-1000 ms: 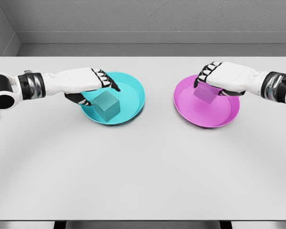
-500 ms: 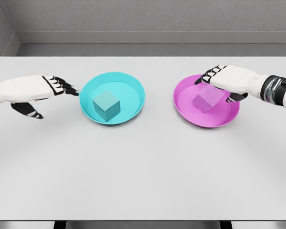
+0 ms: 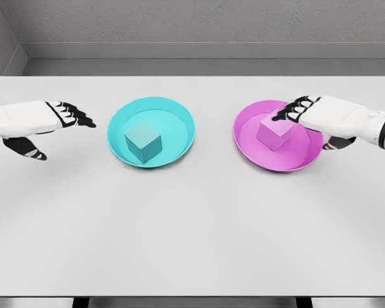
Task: Place the blocks in the corresponding plates according to their colors
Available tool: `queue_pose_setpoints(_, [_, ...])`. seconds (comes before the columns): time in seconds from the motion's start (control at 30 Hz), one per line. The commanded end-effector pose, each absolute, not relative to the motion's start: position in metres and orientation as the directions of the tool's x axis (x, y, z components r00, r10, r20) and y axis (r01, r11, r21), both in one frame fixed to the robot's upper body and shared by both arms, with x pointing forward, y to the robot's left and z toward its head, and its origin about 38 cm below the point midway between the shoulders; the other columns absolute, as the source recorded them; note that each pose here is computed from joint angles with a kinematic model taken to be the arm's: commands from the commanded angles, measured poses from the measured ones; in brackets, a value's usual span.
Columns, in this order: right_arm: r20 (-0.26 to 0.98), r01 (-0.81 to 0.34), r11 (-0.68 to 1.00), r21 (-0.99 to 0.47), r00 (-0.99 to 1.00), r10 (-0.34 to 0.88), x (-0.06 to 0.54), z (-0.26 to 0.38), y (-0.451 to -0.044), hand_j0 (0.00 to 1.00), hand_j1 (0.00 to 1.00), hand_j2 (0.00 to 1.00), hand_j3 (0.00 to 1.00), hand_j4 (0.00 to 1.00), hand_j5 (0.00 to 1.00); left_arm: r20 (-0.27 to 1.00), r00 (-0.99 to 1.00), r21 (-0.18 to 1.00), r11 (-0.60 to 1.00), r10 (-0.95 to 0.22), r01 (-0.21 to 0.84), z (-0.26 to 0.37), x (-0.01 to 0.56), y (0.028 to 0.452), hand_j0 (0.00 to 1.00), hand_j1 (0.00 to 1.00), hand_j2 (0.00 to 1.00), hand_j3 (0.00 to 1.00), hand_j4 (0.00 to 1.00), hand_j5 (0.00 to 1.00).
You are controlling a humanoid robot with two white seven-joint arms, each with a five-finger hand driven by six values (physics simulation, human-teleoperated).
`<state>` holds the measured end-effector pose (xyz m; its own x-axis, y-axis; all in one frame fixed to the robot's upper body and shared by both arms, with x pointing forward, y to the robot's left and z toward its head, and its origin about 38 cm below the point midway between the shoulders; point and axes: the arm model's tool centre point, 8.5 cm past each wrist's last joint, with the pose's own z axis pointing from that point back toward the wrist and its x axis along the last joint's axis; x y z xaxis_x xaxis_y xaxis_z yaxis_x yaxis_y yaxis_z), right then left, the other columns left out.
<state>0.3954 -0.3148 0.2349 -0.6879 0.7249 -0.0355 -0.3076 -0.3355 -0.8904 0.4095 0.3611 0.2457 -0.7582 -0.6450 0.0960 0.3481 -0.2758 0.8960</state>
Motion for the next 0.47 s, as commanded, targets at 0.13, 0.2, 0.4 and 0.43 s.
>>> queue_pose_setpoints(0.13, [-0.071, -0.249, -0.373, -0.894, -0.743, 0.665, 0.377, 0.256, -0.342, 1.0, 1.0, 1.0, 1.0, 1.0, 1.0, 0.099, -0.756, 0.898, -0.27, -0.647, 0.348, 0.247, 0.41, 0.361, 1.0, 1.0, 1.0, 1.0, 1.0, 1.0])
queue_pose_setpoints(0.2, [-0.068, -0.252, -0.373, -0.893, -0.744, 0.665, 0.377, 0.255, -0.342, 1.0, 1.0, 1.0, 1.0, 1.0, 1.0, 0.101, -0.757, 0.897, -0.269, -0.646, 0.35, 0.246, 0.409, 0.361, 1.0, 1.0, 1.0, 1.0, 1.0, 1.0])
queue_pose_setpoints(0.4, [-0.062, -0.257, -0.37, -0.893, -0.743, 0.666, 0.377, 0.252, -0.341, 1.0, 1.0, 1.0, 1.0, 1.0, 1.0, 0.1, -0.756, 0.897, -0.27, -0.647, 0.35, 0.247, 0.409, 0.362, 1.0, 1.0, 1.0, 1.0, 1.0, 1.0])
queue_pose_setpoints(0.43, [-0.062, -0.257, -0.37, -0.893, -0.743, 0.666, 0.377, 0.252, -0.341, 1.0, 1.0, 1.0, 1.0, 1.0, 1.0, 0.1, -0.756, 0.897, -0.27, -0.647, 0.35, 0.247, 0.409, 0.362, 1.0, 1.0, 1.0, 1.0, 1.0, 1.0])
